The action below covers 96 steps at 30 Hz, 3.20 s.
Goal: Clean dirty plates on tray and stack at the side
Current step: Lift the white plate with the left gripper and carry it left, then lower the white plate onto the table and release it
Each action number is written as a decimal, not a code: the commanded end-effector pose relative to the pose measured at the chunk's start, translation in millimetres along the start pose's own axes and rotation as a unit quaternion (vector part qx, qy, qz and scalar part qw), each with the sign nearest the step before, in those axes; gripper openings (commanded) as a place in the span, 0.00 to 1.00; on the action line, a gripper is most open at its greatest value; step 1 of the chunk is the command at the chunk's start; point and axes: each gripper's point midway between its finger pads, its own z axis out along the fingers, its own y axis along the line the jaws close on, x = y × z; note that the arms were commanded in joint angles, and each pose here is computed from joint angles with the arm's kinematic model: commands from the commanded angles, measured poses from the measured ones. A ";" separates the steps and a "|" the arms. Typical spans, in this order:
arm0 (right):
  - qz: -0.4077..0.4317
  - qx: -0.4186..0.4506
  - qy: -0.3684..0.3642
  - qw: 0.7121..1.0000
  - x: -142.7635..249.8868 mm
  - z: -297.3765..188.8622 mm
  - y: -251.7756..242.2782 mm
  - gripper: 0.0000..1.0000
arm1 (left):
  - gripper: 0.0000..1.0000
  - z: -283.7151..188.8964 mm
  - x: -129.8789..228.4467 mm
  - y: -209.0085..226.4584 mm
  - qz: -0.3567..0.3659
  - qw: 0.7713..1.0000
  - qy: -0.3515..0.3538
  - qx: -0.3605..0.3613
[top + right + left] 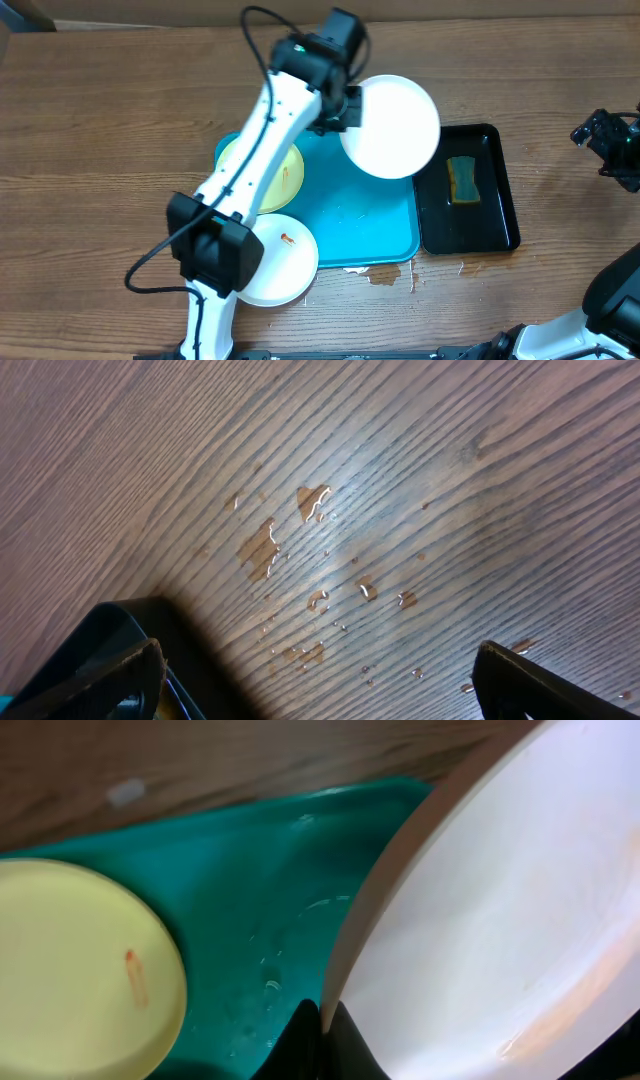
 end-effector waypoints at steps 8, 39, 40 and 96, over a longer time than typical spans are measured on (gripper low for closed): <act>0.001 -0.001 -0.011 1.000 -5.6 -5.1 1.0 1.00 | 0.04 -23.2 1.4 -66.3 0.111 0.970 -0.157 -0.149; 0.001 -0.001 -0.011 1.000 -5.7 -5.1 1.0 1.00 | 0.04 -114.3 27.7 -163.0 0.241 0.828 -0.397 -0.314; 0.001 -0.001 -0.011 1.000 -5.7 -5.1 1.0 1.00 | 0.04 -114.4 27.3 -163.7 0.239 0.828 -0.399 -0.313; 0.001 -0.001 -0.011 1.000 -5.7 -5.1 1.0 1.00 | 0.04 -7.5 95.3 453.9 -0.489 0.842 0.041 -0.222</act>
